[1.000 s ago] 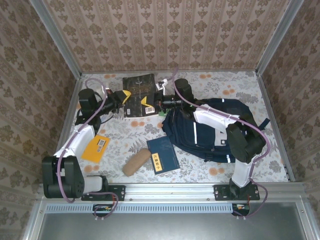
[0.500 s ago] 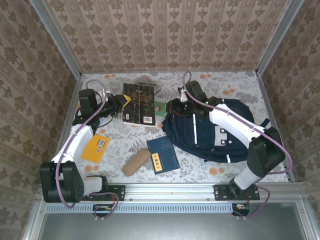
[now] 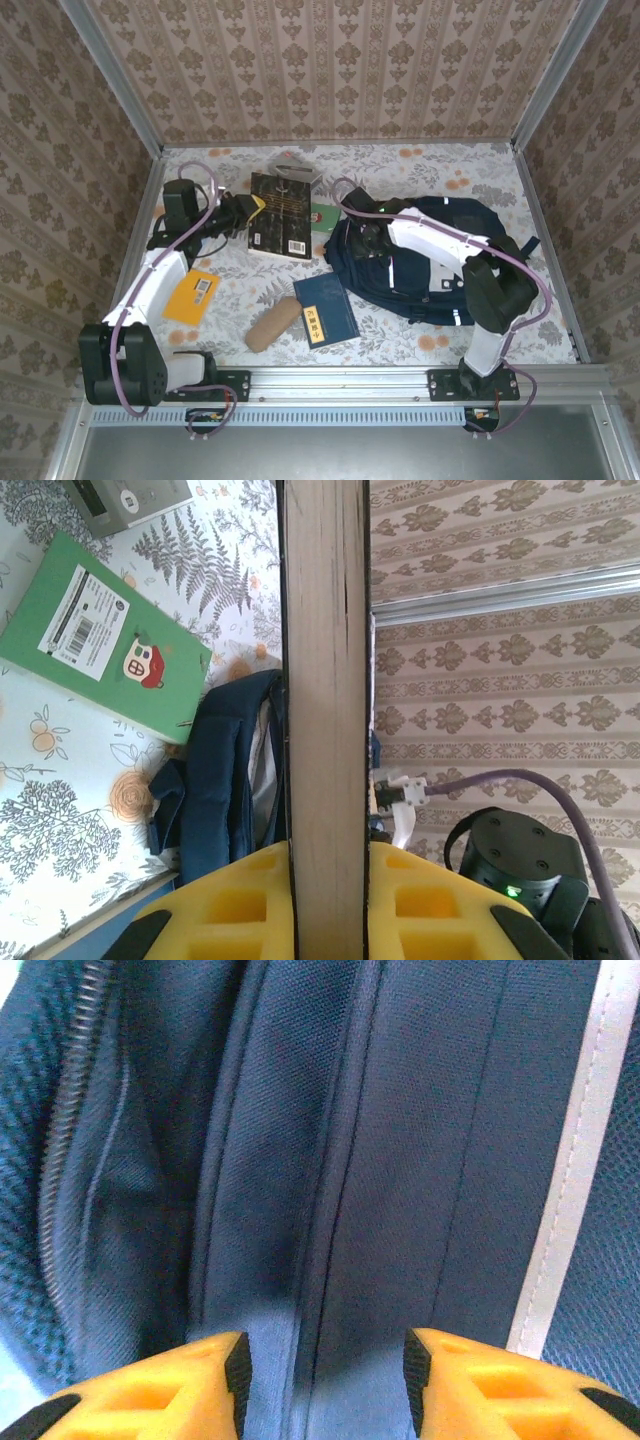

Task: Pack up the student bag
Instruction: Open the student bag at the center of the table.

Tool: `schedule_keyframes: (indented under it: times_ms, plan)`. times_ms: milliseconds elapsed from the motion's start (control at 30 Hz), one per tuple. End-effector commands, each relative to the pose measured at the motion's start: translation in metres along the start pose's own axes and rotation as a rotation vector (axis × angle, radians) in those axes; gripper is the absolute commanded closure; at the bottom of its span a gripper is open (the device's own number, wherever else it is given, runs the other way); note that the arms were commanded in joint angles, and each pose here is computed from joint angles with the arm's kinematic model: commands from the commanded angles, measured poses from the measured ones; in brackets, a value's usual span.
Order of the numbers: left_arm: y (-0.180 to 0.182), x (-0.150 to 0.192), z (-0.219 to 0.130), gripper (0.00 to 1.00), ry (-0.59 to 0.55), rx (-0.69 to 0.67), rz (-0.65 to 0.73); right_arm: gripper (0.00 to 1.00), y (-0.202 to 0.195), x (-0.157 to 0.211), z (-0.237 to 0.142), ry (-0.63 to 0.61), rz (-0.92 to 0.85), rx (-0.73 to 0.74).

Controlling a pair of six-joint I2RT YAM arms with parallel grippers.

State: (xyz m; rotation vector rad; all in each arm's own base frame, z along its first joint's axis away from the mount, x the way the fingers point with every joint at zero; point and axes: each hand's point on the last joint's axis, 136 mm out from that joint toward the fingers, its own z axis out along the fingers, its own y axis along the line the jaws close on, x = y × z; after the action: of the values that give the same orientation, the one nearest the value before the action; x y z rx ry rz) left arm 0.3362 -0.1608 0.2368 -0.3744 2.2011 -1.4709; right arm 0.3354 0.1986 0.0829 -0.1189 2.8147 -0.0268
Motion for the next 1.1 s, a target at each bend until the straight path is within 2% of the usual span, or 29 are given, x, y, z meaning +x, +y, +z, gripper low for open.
schedule_keyframes:
  times_ms: [0,67,200,233,467,833,1067]
  plan:
    - [-0.033,-0.001,-0.011,1.0,-0.021,0.056,0.107,0.54,-0.011,-0.009,0.005,-0.016,-0.036,0.089]
    - [-0.032,0.001,-0.01,1.0,-0.018,0.047,0.111,0.63,-0.01,-0.01,0.01,-0.015,-0.041,0.089]
    - [-0.032,0.007,-0.007,1.0,-0.009,0.041,0.116,0.96,-0.009,-0.012,0.006,-0.027,-0.045,0.085]
    - [-0.032,0.008,-0.005,1.0,-0.009,0.038,0.122,1.0,-0.009,-0.014,0.0,-0.041,-0.044,0.078]
    - [-0.029,0.019,0.024,1.0,0.009,0.005,0.146,1.0,-0.022,-0.033,-0.068,-0.205,-0.02,-0.007]
    - [-0.042,0.026,0.1,1.0,-0.012,0.023,0.126,1.0,-0.037,-0.057,-0.178,-0.424,0.004,-0.256]
    - [-0.057,0.048,0.155,1.0,-0.006,0.082,0.064,1.0,-0.05,-0.069,-0.207,-0.495,0.152,-0.43]
